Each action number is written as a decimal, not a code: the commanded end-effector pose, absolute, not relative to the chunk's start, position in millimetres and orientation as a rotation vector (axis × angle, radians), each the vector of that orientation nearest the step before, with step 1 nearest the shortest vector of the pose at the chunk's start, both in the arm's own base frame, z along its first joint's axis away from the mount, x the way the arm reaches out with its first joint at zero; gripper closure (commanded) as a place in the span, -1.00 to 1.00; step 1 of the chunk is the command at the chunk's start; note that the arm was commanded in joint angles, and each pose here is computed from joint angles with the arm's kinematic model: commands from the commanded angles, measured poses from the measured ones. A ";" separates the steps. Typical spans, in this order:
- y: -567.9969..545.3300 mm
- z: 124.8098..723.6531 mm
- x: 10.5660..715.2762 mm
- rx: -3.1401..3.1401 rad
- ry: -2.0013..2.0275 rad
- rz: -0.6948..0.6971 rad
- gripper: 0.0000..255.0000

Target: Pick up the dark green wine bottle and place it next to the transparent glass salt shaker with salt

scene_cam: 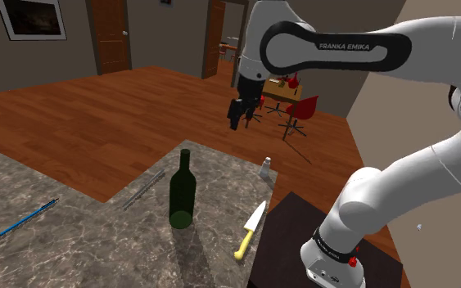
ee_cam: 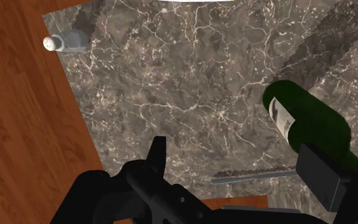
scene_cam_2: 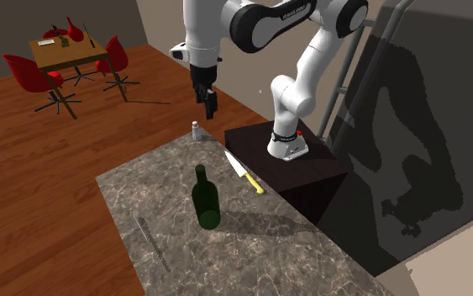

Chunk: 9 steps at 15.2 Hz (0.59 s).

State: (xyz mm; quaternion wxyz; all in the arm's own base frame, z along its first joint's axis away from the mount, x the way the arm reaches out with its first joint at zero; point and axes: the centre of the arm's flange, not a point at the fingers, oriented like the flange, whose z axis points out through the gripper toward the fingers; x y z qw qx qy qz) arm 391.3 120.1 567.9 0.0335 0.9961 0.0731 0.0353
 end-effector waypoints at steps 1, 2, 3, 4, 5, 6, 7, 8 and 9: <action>140.5 559.9 403.6 3.076 0.242 0.088 -1.00; 151.0 555.7 409.8 3.081 0.251 0.078 -1.00; 161.7 551.5 415.9 3.086 0.261 0.068 -1.00; 172.3 547.4 421.9 3.091 0.270 0.058 -1.00; 183.1 543.3 427.9 3.096 0.279 0.048 -1.00; 193.9 539.1 433.7 3.101 0.288 0.037 -1.00; 204.7 535.0 439.5 3.106 0.297 0.027 -1.00; 215.6 530.9 445.1 3.111 0.307 0.017 -1.00; 226.5 526.9 450.7 3.116 0.316 0.007 -1.00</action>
